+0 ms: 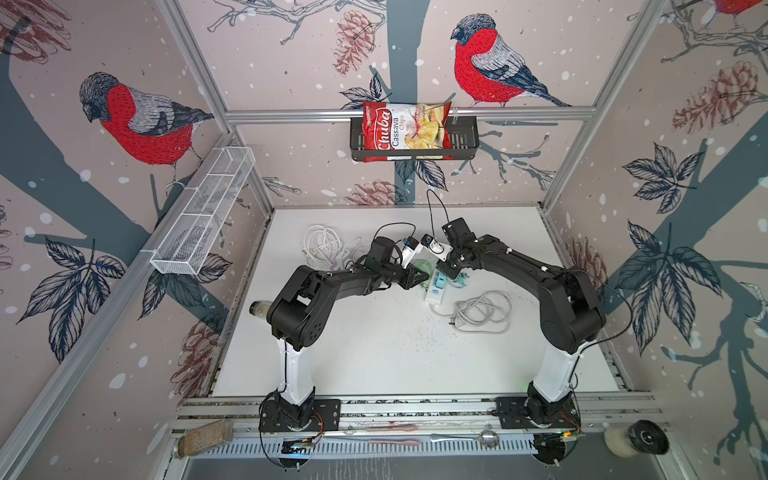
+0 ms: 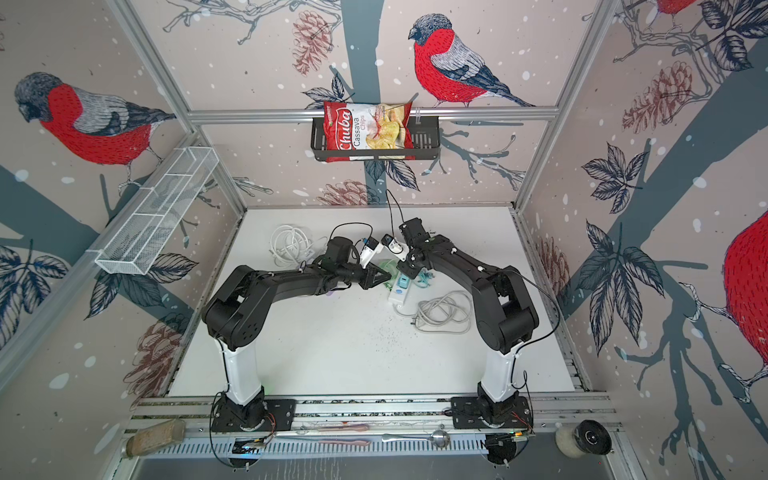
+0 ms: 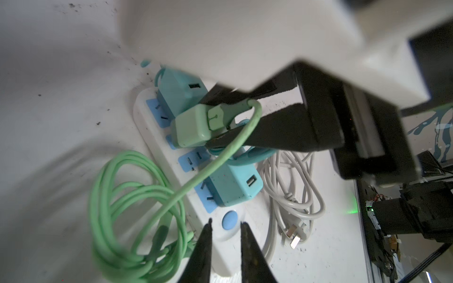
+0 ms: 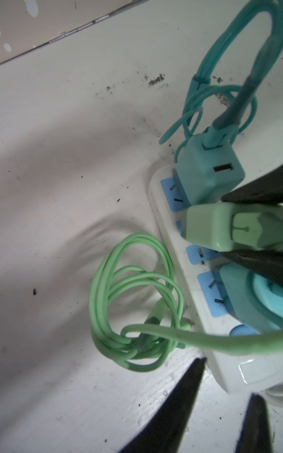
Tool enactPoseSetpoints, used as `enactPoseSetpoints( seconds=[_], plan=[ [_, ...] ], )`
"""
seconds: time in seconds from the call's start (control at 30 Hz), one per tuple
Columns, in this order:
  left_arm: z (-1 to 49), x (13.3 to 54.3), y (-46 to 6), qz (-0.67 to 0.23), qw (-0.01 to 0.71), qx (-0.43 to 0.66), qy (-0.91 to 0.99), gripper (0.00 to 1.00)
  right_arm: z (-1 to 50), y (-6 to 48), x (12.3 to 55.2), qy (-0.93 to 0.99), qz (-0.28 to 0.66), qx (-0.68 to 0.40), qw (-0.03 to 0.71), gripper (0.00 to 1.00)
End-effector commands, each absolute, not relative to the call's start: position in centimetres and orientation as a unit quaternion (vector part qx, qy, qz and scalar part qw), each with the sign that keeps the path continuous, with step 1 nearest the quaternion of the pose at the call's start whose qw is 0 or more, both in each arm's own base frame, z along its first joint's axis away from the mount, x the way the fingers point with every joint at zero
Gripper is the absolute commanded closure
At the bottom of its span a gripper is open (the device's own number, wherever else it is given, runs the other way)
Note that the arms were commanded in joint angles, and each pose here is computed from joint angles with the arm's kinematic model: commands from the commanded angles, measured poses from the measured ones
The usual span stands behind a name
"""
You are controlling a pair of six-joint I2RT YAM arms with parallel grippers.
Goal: Insert plugs into power strip
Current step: Insert the plug into the socket.
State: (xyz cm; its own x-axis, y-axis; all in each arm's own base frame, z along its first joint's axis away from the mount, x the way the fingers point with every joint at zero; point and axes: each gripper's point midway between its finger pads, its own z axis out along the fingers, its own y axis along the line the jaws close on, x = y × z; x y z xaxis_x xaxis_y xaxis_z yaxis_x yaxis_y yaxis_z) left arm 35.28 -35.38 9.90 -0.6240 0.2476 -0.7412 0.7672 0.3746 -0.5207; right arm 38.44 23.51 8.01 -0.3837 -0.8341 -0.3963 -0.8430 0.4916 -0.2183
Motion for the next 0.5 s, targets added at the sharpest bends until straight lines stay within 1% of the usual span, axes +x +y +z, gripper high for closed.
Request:
enactPoseSetpoints(
  seconds=[0.0,0.13,0.27,0.33,0.47],
  plan=[
    [10.0,34.3,-36.2,-0.462,0.280,0.341,0.769,0.77,4.4,21.8,30.4,0.851,0.093,-0.512,0.064,1.00],
    [9.5,34.0,-36.8,-0.435,0.282,0.338,0.785,0.74,4.3,22.6,29.8,0.844,0.141,-0.511,0.080,1.00],
    [9.0,35.5,-36.9,-0.406,0.297,0.306,0.808,0.69,4.2,22.9,29.9,0.851,0.133,-0.502,0.080,0.97],
    [8.9,37.1,-36.4,-0.379,0.315,0.277,0.825,0.67,4.2,22.9,30.1,0.855,0.128,-0.495,0.083,0.95],
    [10.5,38.6,-36.1,-0.357,0.358,0.248,0.827,0.64,4.1,22.7,30.2,0.862,0.121,-0.485,0.085,0.92]
  ],
)
